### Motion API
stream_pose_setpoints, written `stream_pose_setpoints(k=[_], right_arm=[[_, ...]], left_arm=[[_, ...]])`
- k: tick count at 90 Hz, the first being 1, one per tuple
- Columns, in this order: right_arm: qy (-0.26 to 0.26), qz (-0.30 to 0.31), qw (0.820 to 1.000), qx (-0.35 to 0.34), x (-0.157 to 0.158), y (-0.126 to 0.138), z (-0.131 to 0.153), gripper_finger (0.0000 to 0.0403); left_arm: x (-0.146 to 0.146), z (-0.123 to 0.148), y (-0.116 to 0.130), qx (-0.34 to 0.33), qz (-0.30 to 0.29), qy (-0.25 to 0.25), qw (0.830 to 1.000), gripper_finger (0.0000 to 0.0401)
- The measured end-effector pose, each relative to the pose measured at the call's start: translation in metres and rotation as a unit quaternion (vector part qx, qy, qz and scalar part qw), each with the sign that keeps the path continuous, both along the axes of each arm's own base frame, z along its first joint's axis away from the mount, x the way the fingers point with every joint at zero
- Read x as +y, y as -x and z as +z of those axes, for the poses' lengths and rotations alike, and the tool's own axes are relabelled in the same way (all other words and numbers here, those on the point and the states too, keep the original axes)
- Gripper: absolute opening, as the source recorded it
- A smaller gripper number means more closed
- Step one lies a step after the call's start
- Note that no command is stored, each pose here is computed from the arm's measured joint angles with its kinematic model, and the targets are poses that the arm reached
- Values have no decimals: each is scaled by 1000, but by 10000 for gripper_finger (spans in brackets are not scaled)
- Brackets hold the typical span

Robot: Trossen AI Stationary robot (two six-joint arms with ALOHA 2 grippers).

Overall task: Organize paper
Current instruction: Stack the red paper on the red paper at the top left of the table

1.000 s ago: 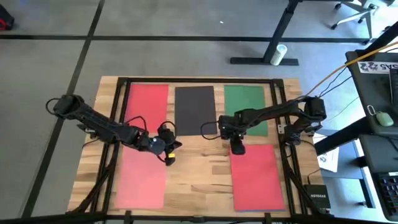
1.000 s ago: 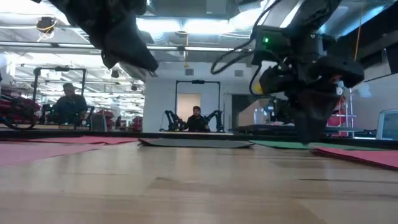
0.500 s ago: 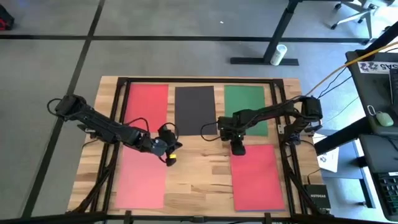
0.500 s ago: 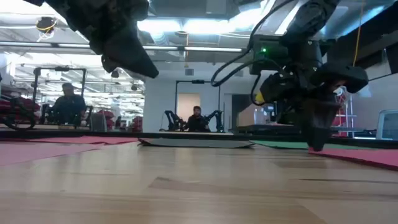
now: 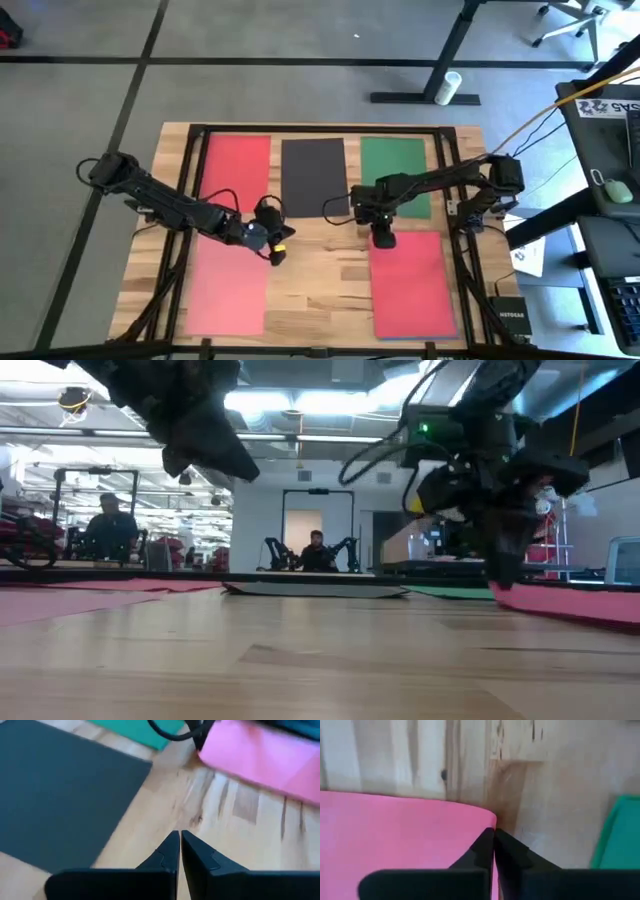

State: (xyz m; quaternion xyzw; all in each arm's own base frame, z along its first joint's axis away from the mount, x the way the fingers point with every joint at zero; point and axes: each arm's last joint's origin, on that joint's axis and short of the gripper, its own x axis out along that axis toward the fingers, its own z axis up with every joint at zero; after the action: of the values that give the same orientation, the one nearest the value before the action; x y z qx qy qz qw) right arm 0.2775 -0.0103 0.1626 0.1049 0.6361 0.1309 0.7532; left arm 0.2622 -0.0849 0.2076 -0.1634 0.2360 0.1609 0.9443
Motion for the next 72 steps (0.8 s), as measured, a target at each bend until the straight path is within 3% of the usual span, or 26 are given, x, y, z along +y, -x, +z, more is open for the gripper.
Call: stream_pose_setpoints(k=[21, 37, 57, 72], right_arm=[[3, -17, 997, -76, -1, -9, 44, 0], [26, -34, 991, -128, -3, -25, 71, 0], [49, -53, 981, -179, -5, -37, 88, 0], [53, -55, 981, -181, -6, -40, 86, 0]], left_arm=[[10, -16, -4, -101, 31, 74, 992, 0], [25, -29, -26, -134, 43, 143, 980, 0], [44, -33, -52, -160, 60, 158, 973, 10], [52, -26, -65, -167, 38, 168, 971, 37]])
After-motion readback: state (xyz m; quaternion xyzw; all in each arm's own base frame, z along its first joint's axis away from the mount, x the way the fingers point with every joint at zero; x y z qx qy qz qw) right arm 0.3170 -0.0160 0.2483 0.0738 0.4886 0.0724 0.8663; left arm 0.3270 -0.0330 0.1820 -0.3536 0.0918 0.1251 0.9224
